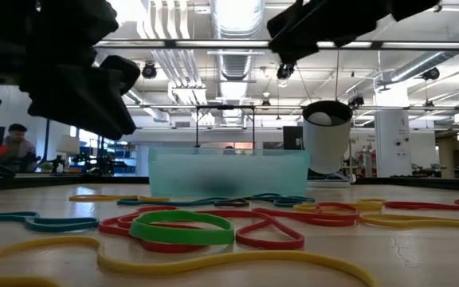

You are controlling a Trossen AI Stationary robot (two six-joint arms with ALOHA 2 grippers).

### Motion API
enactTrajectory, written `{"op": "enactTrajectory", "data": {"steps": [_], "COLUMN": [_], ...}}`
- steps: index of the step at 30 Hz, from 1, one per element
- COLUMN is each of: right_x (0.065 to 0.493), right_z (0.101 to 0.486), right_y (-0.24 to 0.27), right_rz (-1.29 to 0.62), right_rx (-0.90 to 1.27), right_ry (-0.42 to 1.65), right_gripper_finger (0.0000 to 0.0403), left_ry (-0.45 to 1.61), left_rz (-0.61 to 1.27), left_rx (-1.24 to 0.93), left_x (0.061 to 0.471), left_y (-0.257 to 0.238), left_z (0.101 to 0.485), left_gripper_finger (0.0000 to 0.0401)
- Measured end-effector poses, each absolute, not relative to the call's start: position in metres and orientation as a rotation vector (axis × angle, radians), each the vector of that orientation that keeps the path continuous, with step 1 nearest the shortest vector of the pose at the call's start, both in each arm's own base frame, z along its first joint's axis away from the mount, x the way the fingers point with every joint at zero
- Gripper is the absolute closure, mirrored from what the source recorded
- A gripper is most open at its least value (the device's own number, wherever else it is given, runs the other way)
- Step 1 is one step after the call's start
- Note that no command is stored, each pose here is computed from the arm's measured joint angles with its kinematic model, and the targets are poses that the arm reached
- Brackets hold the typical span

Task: Pick and place rubber bands into bin
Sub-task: Put the yellow rubber band into the green bin

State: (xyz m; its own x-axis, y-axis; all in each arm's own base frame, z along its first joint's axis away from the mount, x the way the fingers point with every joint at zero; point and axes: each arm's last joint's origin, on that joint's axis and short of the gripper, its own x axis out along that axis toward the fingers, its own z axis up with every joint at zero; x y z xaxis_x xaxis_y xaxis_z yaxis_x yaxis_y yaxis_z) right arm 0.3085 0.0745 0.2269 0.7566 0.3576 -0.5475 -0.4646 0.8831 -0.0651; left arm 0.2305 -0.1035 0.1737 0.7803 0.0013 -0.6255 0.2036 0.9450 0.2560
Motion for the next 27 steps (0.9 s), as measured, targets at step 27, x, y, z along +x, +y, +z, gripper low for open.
{"op": "enactTrajectory", "data": {"steps": [27], "right_x": [0.290], "right_z": [0.238], "right_y": [0.116], "right_rz": [0.532], "right_rx": [-0.235], "right_ry": [0.513], "right_gripper_finger": [0.0287], "left_ry": [0.754], "left_rz": [-0.100], "left_rx": [0.358], "left_x": [0.258], "left_y": [-0.095], "left_z": [0.134], "left_gripper_finger": [0.0310]}}
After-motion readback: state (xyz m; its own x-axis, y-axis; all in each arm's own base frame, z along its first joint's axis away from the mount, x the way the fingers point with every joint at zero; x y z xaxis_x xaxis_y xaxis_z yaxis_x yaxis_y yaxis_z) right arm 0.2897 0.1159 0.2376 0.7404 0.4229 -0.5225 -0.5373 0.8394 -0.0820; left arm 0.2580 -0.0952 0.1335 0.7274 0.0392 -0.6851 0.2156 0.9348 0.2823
